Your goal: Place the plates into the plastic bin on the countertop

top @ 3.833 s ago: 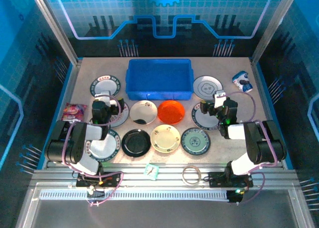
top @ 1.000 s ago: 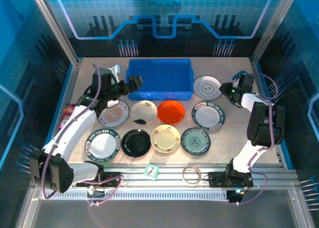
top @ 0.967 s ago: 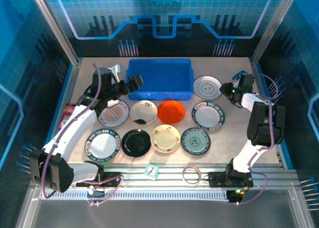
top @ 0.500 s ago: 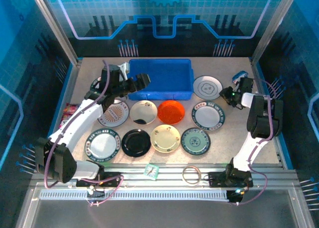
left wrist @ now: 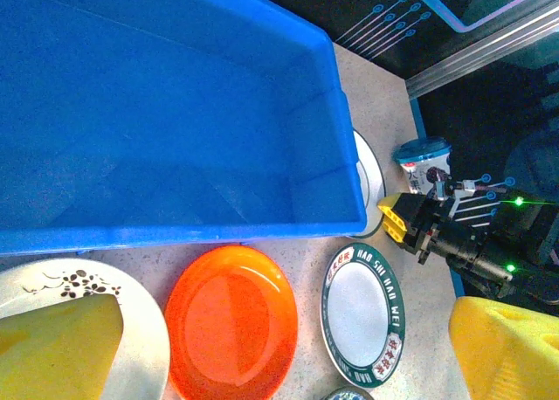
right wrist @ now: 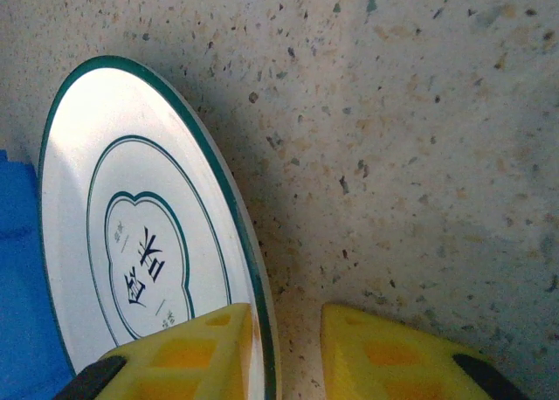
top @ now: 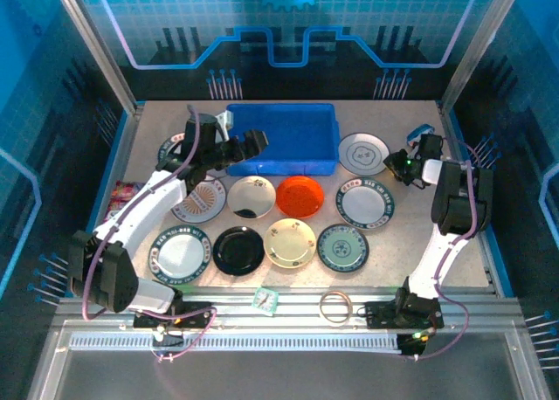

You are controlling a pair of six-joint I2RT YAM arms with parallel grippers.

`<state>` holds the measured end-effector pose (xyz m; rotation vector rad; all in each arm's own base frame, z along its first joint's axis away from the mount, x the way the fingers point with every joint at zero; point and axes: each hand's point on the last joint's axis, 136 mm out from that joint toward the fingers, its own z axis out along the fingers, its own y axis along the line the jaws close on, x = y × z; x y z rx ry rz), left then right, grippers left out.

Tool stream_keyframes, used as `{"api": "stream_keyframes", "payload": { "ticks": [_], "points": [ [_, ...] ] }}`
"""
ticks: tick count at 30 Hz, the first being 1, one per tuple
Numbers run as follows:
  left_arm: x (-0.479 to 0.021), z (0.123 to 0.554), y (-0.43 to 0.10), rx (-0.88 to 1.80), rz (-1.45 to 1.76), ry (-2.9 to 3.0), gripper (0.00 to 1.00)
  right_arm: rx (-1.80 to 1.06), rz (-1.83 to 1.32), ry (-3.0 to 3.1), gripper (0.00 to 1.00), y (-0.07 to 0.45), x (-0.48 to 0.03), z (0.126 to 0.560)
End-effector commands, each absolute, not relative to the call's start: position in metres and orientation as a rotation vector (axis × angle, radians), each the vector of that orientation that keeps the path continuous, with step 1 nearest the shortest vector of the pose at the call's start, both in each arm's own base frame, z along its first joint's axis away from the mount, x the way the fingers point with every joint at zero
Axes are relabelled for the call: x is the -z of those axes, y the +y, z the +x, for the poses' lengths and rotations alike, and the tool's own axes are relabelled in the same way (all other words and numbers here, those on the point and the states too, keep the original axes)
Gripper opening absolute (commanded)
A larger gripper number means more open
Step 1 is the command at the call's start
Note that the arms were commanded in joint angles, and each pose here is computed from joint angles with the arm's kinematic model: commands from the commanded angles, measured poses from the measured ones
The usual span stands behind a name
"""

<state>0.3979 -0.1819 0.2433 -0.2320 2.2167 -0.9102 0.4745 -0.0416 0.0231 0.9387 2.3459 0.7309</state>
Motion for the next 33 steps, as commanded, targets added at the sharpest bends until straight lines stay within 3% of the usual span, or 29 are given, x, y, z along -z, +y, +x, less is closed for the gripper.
{"api": "stream_keyframes", "payload": {
  "ticks": [1,12,22,27,33],
  "points": [
    [-0.257,0.402,-0.193,0.962,-0.204,2.182,0.98,-0.781,0.957,2.362,0.28,-0.034,-0.008,0.478],
    [-0.25,0.405,-0.198,0.97,-0.207,2.193,0.98,-0.811,0.975,2.379,0.27,-0.027,0.001,0.478],
    [-0.246,0.406,-0.197,0.962,-0.218,2.195,0.98,-0.809,0.977,2.393,0.19,-0.023,0.004,0.48],
    [-0.241,0.405,-0.197,0.964,-0.226,2.204,0.98,-0.797,0.976,2.386,0.0,-0.025,0.002,0.48],
    [-0.241,0.403,-0.198,0.957,-0.218,2.208,0.98,-0.749,0.971,2.365,0.0,-0.03,-0.014,0.477]
  ]
}}
